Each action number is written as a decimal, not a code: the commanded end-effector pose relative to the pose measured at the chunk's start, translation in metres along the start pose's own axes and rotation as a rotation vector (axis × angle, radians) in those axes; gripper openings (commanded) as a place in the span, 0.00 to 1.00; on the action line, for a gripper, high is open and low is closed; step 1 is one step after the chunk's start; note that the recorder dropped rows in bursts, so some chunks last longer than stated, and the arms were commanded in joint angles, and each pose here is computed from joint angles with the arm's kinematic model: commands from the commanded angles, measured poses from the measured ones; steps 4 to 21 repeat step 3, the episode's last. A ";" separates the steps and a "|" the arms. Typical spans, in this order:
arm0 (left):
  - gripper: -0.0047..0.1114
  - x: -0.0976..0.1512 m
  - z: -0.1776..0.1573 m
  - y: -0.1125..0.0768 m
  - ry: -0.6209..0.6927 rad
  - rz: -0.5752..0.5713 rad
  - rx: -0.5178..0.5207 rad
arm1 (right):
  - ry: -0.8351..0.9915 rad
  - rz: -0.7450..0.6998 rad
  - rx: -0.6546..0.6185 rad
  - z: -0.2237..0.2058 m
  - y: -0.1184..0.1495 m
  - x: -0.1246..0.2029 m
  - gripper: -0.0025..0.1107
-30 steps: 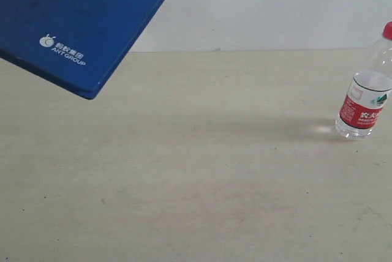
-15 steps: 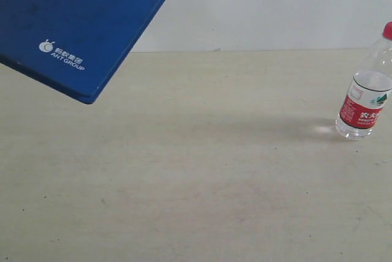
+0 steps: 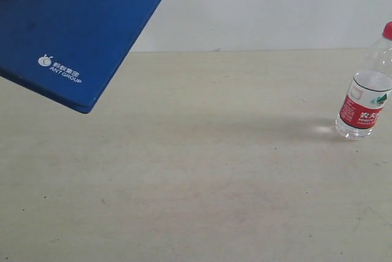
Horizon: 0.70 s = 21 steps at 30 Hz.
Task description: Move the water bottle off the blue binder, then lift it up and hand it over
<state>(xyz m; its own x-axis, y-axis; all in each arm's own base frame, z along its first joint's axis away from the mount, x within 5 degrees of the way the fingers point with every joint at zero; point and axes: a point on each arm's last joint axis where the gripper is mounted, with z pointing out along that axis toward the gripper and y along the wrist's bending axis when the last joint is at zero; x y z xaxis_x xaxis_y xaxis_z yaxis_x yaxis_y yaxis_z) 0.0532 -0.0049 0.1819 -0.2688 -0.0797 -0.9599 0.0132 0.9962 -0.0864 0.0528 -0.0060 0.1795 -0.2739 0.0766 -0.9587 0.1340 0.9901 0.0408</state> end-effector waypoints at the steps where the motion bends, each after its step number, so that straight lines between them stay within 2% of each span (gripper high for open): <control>1: 0.09 0.000 0.000 0.000 -0.006 0.010 0.005 | -0.009 0.003 0.003 0.000 0.000 -0.001 0.02; 21: 0.09 0.000 0.000 0.000 -0.006 0.010 0.005 | -0.009 0.003 0.003 0.000 0.000 -0.001 0.02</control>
